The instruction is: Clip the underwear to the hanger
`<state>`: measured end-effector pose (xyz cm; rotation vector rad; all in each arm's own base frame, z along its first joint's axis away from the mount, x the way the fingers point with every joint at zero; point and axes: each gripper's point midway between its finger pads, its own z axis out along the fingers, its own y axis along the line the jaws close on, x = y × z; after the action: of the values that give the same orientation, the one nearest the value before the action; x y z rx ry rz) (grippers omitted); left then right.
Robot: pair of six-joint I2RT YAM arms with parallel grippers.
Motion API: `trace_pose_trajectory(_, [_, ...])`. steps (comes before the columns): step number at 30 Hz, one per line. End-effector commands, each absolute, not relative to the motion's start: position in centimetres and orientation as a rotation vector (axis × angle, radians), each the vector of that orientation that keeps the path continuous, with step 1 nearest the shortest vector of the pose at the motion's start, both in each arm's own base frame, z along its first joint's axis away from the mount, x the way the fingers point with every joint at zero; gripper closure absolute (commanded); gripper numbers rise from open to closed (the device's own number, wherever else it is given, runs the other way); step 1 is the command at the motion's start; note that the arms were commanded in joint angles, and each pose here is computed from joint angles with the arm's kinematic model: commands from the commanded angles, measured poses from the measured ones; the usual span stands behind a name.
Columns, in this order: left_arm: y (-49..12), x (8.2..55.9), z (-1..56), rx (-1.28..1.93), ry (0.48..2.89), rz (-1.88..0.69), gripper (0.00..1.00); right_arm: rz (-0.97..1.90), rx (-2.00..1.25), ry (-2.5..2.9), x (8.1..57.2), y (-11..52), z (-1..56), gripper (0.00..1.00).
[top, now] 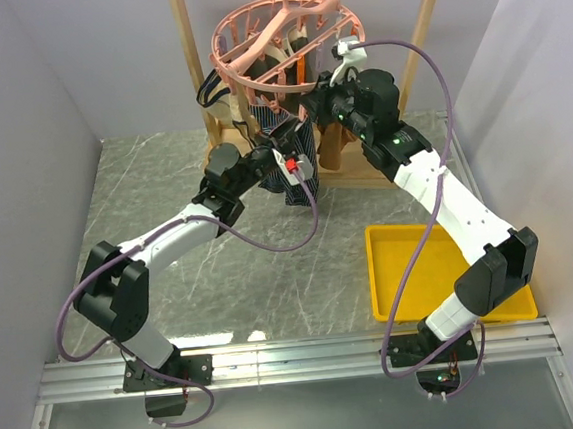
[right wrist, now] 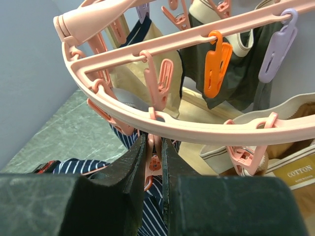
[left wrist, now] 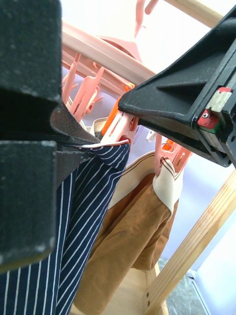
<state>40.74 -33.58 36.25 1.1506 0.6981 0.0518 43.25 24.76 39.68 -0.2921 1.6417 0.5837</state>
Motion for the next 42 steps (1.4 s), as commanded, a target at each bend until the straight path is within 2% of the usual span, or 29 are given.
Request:
trace_pose_trajectory(1, [-33.7,40.2,40.3,1.08,0.586,0.1,1.0,0.558,-0.334,1.701,42.7,25.3,38.1,1.0])
trace_pose_trajectory(16, [-33.6,40.7,41.3,1.054,0.542,0.158,1.0,0.497,-0.344,1.729,43.1,25.0,37.3,1.0])
trace_pose_trajectory(27, [-33.5,40.8,41.7,1.046,0.535,0.168,1.0,0.487,-0.344,1.738,43.2,25.0,37.2,0.83])
trace_pose_trajectory(42, [-33.3,40.8,41.7,1.051,0.523,0.184,1.0,0.463,-0.289,1.736,43.6,24.2,37.9,0.84])
